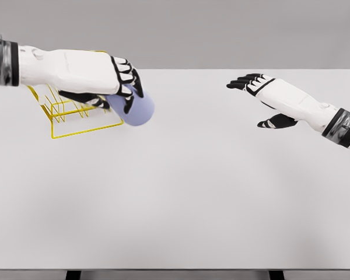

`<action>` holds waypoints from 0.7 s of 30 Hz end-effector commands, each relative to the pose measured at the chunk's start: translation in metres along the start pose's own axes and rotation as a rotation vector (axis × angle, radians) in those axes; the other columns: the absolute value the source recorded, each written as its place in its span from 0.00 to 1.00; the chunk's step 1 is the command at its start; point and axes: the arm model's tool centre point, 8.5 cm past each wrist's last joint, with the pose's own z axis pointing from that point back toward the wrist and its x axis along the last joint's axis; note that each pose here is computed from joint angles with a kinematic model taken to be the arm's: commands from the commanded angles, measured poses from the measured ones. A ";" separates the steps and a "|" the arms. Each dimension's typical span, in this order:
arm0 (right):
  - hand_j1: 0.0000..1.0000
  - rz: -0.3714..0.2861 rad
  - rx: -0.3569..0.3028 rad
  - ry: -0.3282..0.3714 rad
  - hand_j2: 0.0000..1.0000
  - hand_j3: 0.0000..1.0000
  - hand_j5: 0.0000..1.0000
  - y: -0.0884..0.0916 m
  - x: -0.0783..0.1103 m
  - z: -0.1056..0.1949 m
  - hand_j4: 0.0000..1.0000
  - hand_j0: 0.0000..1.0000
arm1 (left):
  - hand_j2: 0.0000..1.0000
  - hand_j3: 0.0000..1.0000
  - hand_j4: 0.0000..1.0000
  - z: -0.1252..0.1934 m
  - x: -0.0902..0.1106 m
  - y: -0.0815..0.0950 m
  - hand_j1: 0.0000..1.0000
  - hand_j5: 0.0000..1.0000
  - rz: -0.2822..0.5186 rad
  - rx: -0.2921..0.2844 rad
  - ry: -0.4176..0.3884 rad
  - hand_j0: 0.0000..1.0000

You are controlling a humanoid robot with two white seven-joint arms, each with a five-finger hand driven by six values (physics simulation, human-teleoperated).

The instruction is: Place the cup on the cup holder with both arms

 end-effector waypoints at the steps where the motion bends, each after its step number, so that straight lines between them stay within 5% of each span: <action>1: 1.00 -0.005 -0.004 0.001 1.00 1.00 1.00 -0.001 0.000 0.001 1.00 1.00 | 0.48 0.48 0.48 0.010 -0.002 0.005 0.48 0.48 -0.002 0.018 0.017 0.48; 21: 1.00 -0.003 -0.005 0.002 1.00 1.00 1.00 -0.002 -0.001 0.000 1.00 1.00 | 0.48 0.48 0.48 0.056 -0.016 0.010 0.48 0.48 0.005 0.037 0.128 0.48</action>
